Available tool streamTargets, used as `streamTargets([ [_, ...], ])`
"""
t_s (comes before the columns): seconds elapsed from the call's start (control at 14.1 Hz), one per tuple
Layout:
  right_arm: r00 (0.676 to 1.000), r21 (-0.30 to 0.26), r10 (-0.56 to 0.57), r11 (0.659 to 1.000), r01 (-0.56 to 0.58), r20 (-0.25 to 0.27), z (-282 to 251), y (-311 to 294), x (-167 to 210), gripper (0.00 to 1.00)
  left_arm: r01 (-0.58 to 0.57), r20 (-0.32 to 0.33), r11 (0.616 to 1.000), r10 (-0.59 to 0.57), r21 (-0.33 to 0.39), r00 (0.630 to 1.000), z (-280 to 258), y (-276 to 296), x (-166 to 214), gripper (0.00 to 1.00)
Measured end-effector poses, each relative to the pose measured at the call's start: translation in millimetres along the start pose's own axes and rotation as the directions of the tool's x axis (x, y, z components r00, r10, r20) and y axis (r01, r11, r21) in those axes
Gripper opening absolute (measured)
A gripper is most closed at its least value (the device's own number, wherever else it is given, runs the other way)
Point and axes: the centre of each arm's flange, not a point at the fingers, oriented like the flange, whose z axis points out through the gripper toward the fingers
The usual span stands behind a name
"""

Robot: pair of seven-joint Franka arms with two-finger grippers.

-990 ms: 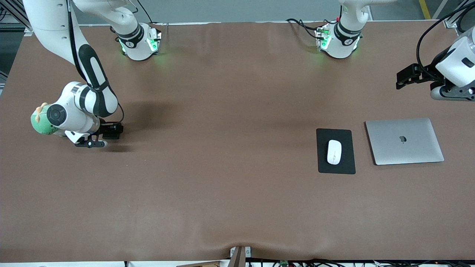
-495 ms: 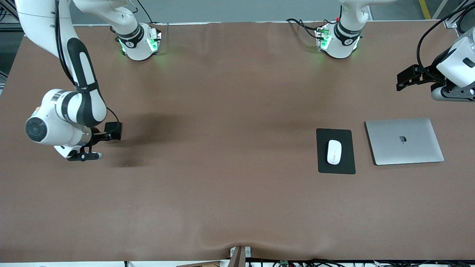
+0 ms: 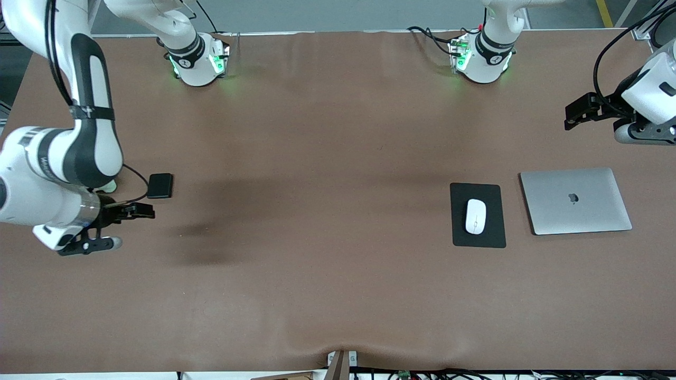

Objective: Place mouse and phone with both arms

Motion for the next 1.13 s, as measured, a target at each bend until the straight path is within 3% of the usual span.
streamTargets([
  [0.21,0.999,-0.024,-0.014,1.0,0.013,-0.048,-44,1,7,1.0,0.001,0.001,1.0,-0.001,0.0,1.0,1,0,1,1.0],
  [0.57,1.0,-0.021,0.025,0.999,-0.026,-0.013,-120,32,-16,1.0,0.0,-0.01,1.0,0.0,-0.001,1.0,-2,0,2,1.0],
  [0.92,0.995,0.026,0.096,0.995,-0.097,0.035,-172,49,-62,1.0,0.0,-0.012,1.0,0.0,-0.001,1.0,-3,0,3,1.0],
  [1.13,0.988,0.024,0.145,0.989,-0.146,0.048,-198,51,-88,1.0,0.0,-0.012,1.0,0.0,-0.001,1.0,-3,0,3,1.0],
])
